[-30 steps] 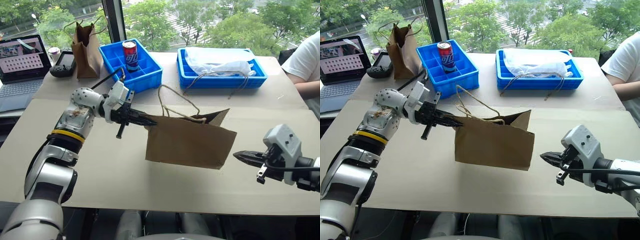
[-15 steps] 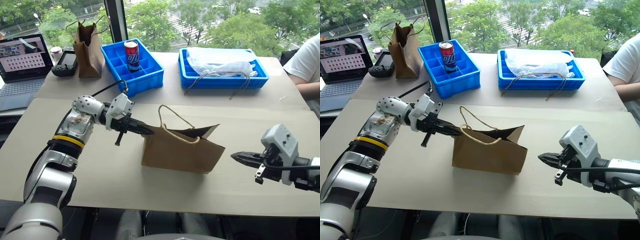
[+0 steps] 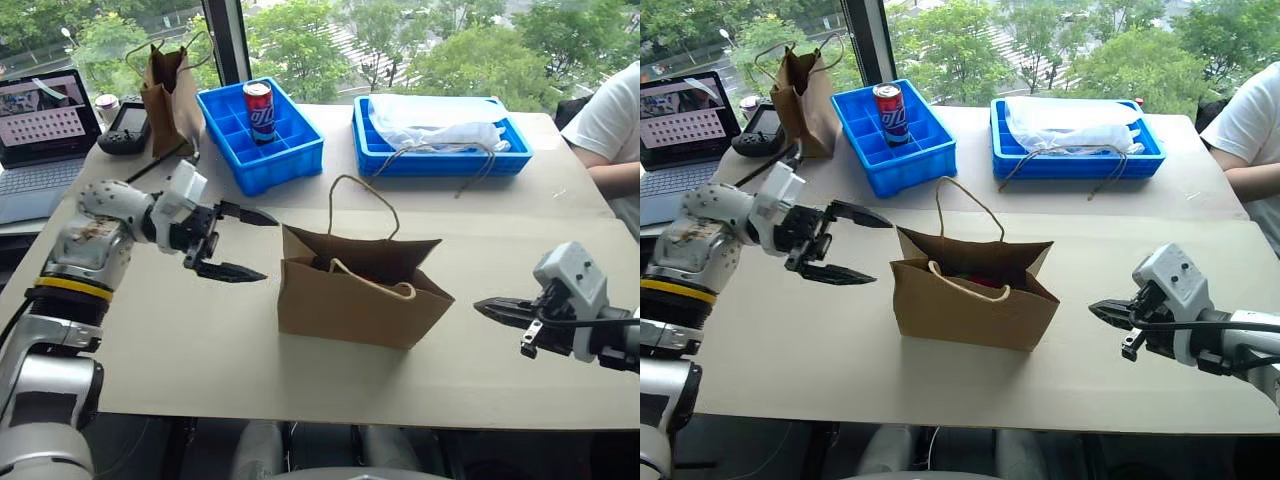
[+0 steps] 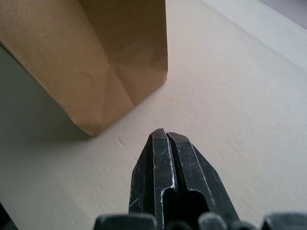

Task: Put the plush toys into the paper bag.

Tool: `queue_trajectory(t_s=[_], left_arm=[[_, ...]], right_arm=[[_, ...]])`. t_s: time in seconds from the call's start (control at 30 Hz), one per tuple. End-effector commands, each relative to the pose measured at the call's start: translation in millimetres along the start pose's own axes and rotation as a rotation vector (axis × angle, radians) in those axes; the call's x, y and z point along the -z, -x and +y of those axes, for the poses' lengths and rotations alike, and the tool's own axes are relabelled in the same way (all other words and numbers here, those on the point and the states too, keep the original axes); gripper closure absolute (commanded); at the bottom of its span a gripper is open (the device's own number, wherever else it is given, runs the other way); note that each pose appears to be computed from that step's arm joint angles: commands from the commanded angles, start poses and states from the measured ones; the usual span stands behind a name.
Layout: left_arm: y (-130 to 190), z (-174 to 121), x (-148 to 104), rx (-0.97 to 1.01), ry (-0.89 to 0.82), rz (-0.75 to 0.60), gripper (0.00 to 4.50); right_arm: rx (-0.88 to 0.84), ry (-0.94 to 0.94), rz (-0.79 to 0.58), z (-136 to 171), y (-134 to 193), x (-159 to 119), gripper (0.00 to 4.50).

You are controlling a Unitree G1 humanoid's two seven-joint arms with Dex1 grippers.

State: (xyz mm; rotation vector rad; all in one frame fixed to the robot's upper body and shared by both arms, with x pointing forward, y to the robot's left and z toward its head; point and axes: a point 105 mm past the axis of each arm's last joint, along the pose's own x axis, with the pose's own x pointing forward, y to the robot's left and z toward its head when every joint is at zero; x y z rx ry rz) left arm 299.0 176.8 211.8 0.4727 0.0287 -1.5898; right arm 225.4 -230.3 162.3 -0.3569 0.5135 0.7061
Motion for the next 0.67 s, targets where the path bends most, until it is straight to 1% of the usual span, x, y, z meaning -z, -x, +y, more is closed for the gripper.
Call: queue_trajectory(t_s=[0.03,0.07,0.1,0.17,0.23,0.33,0.4,0.5,0.67], left_arm=[[29.2,-3.1,-7.8,-0.089,0.020,-0.010,0.04],[38.8,1.0,-4.5,-0.170,0.064,-0.030,0.04],[45.2,3.9,4.1,-0.246,0.133,-0.035,0.04],[49.8,4.4,18.6,-0.339,0.232,-0.042,0.04],[44.6,6.7,38.2,-0.449,0.277,-0.004,0.04],[34.9,17.9,51.2,-0.635,0.257,0.041,0.04],[25.9,14.8,57.3,-0.650,0.252,0.066,0.04],[10.8,8.9,66.6,-0.683,0.286,0.019,0.04],[1.7,6.5,68.5,-0.673,0.293,0.001,0.04]], right_arm=[[0.030,0.043,-0.016,-12.2,7.0,-4.7,4.50],[0.028,0.034,-0.062,-13.9,7.3,-8.8,4.50],[0.036,0.034,-0.109,-16.5,7.6,-12.4,4.50],[0.052,0.037,-0.171,-19.9,8.1,-15.3,4.50],[0.080,-0.020,-0.257,-22.3,9.7,-15.8,4.50],[0.104,-0.065,-0.351,-21.5,10.5,-15.8,4.50],[0.137,-0.062,-0.400,-23.2,10.8,-16.7,4.50],[0.177,-0.040,-0.398,-24.8,7.1,-10.4,4.50],[0.201,-0.024,-0.416,-27.5,5.6,-12.1,4.50]])
